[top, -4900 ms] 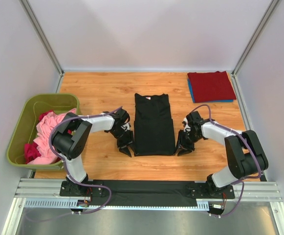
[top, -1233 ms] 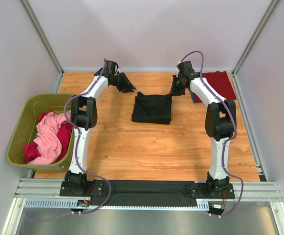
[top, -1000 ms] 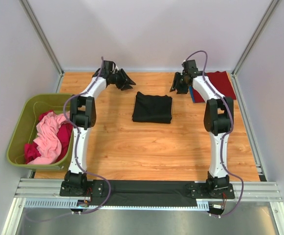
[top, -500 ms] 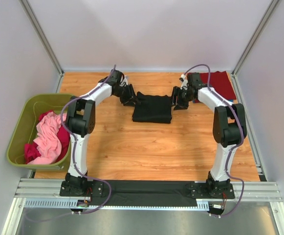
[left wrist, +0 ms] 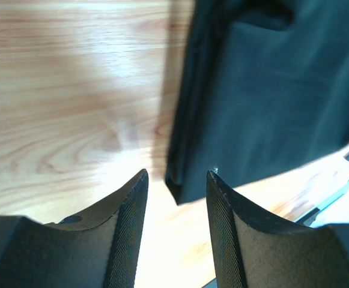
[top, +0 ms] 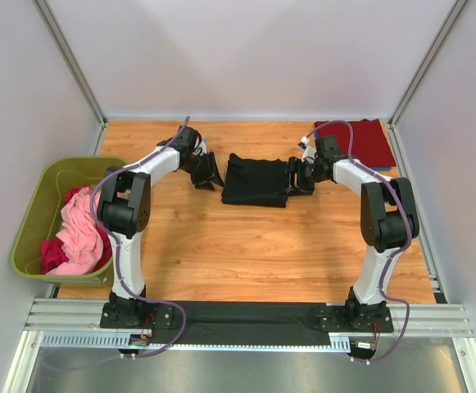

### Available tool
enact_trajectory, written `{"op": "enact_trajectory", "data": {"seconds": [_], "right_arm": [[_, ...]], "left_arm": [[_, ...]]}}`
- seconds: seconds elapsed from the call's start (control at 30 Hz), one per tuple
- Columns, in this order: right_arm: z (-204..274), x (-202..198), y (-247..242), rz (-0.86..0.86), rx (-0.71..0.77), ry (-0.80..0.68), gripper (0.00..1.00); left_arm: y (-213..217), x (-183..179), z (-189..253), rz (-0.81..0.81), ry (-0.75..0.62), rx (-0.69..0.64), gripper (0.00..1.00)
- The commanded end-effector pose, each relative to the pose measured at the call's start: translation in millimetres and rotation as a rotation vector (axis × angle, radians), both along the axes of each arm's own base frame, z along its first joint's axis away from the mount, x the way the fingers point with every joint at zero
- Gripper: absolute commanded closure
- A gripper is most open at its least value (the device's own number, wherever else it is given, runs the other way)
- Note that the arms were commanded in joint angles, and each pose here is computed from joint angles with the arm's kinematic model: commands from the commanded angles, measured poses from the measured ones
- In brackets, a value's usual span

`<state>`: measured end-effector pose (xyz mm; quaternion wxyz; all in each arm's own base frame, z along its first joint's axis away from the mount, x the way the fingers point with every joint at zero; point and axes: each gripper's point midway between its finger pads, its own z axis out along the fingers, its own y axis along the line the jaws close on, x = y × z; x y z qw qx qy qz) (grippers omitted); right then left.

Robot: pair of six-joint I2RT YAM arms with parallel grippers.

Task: Fold and stack the t-shirts
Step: Fold the tshirt

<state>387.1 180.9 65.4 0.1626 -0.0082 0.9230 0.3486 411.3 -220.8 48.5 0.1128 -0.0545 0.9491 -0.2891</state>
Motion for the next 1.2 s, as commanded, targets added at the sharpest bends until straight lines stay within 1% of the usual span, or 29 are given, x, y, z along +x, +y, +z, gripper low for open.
{"op": "enact_trajectory", "data": {"seconds": [0.0,0.13,0.27,0.4,0.5,0.53,0.6,0.63,0.7,0.73,0.77,0.8,0.87,0.9,1.0,1.03,1.07,1.1,1.13,1.17], "right_arm": [[24,9,9,0.047,0.059,-0.126,0.42],[18,10,12,0.056,0.063,-0.115,0.41],[13,12,11,0.052,0.049,-0.114,0.41],[7,11,9,0.042,0.035,-0.097,0.45],[4,8,10,0.045,0.028,-0.082,0.54],[3,7,10,0.042,0.027,-0.074,0.6],[1,3,10,0.044,0.017,-0.07,0.67],[1,3,10,0.038,0.011,-0.067,0.76],[0,-1,10,0.027,0.006,-0.054,0.86],[0,-3,10,0.025,0.008,-0.05,0.95],[0,-6,10,0.015,0.004,-0.042,0.99],[-2,-12,8,0.007,-0.005,-0.027,1.0],[-3,-20,7,0.002,-0.013,-0.009,1.0],[-4,-32,6,0.002,-0.017,0.011,1.0],[-3,-51,10,-0.004,-0.006,0.041,1.0],[-2,-65,10,-0.002,-0.008,0.052,1.0],[0,-76,17,0.009,-0.01,0.057,1.0],[1,-96,22,0.028,-0.023,0.063,1.0],[-7,-104,20,0.019,-0.028,0.098,1.0],[2,-118,28,0.044,-0.025,0.076,1.0]], "left_arm": [[-4,12,37,-0.024,-0.134,-0.042,0.49],[-15,5,20,-0.055,-0.084,-0.081,0.48],[-24,-1,3,-0.086,-0.039,-0.078,0.48],[-29,-6,-12,-0.102,0.003,-0.082,0.5],[-31,-10,-16,-0.11,0.018,-0.089,0.56],[-32,-11,-16,-0.112,0.02,-0.09,0.64],[-31,-12,-16,-0.111,0.028,-0.086,0.75],[-31,-13,-16,-0.111,0.03,-0.087,0.84],[-32,-18,-15,-0.115,0.051,-0.095,0.93],[-31,-21,-15,-0.114,0.061,-0.095,1.0],[-31,-24,-14,-0.114,0.066,-0.097,1.0],[-29,-28,-13,-0.11,0.077,-0.096,1.0],[-27,-40,-12,-0.112,0.096,-0.103,1.0],[-27,-46,-11,-0.113,0.108,-0.113,1.0],[-26,-80,-8,-0.13,0.179,-0.152,1.0],[-23,-102,-7,-0.14,0.215,-0.155,1.0],[-23,-117,-8,-0.152,0.235,-0.142,1.0],[-20,-139,-8,-0.152,0.262,-0.138,1.0],[-18,-148,-8,-0.139,0.277,-0.143,1.0],[-19,-159,-6,-0.146,0.281,-0.149,0.98]]}}
